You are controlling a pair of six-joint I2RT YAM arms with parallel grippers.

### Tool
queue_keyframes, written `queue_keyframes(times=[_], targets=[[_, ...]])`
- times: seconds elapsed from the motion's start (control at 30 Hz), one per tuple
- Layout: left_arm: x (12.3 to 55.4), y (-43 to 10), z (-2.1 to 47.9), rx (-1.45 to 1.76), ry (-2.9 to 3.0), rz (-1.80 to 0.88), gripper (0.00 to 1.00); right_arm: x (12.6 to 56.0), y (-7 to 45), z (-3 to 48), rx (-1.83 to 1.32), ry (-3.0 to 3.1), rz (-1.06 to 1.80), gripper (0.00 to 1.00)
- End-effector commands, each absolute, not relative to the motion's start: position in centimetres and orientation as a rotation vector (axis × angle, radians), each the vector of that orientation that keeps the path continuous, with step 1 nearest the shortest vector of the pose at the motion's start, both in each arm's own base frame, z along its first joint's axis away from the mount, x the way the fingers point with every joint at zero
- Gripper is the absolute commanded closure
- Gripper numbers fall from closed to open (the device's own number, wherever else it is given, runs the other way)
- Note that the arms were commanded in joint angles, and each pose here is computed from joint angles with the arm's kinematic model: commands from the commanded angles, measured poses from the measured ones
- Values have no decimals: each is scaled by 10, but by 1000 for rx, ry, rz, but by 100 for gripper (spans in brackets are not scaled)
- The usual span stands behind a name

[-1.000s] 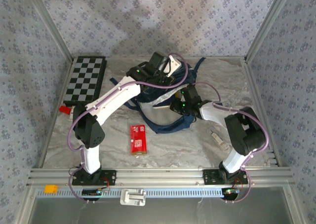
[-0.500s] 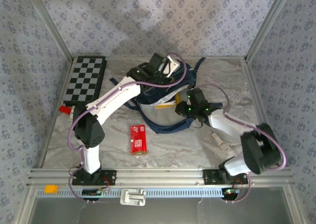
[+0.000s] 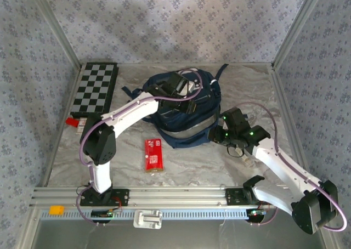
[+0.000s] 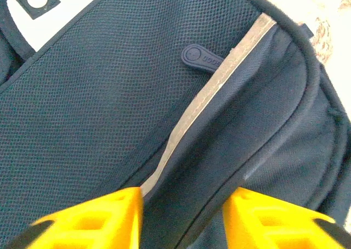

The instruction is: Pack the student bag

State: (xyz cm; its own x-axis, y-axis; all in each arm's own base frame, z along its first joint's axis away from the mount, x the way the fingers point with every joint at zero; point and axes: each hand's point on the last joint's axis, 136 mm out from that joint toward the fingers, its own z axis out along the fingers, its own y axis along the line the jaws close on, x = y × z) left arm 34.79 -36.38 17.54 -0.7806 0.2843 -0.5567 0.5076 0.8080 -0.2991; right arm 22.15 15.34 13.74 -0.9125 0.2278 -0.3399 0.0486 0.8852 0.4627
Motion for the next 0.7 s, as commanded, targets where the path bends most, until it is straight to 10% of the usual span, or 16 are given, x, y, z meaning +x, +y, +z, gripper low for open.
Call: queue_keyframes(times=[0.0, 0.67], targets=[[342, -351, 209, 411, 2458, -713, 46, 212, 168, 148, 138, 2701, 739, 60], [436, -166, 108, -497, 2524, -816, 35, 244, 237, 117, 300, 2725, 834, 58]])
